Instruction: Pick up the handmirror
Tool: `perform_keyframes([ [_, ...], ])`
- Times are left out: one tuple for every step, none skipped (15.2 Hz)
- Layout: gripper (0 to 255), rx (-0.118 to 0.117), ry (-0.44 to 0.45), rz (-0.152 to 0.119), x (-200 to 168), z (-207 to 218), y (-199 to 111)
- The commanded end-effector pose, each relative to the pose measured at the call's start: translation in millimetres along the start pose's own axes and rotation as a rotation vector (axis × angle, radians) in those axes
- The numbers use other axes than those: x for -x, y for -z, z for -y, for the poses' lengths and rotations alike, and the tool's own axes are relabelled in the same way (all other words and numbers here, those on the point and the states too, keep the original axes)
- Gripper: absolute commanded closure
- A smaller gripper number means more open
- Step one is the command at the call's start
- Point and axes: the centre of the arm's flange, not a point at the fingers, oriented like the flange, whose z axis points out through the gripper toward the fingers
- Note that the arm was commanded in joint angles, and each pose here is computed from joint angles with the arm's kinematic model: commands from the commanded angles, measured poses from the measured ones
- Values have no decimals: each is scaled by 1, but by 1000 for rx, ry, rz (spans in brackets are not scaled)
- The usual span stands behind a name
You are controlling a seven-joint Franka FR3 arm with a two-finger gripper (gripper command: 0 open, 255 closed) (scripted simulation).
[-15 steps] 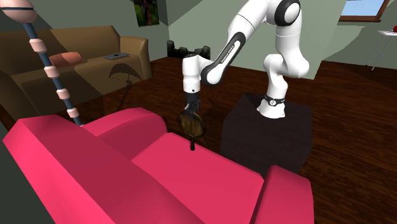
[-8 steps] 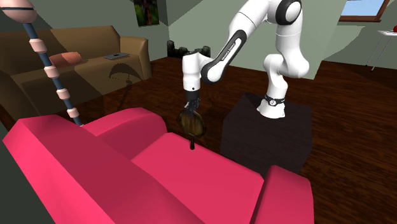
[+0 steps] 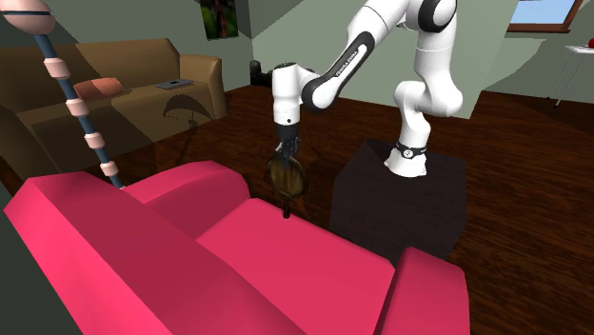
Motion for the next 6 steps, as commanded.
perform_keyframes([
  [255, 0, 0, 0, 0, 0, 12],
  [255, 0, 0, 0, 0, 0, 17],
  [255, 0, 0, 0, 0, 0, 22],
  [255, 0, 0, 0, 0, 0, 28],
  [255, 0, 0, 0, 0, 0, 28],
  [255, 0, 0, 0, 0, 0, 28],
])
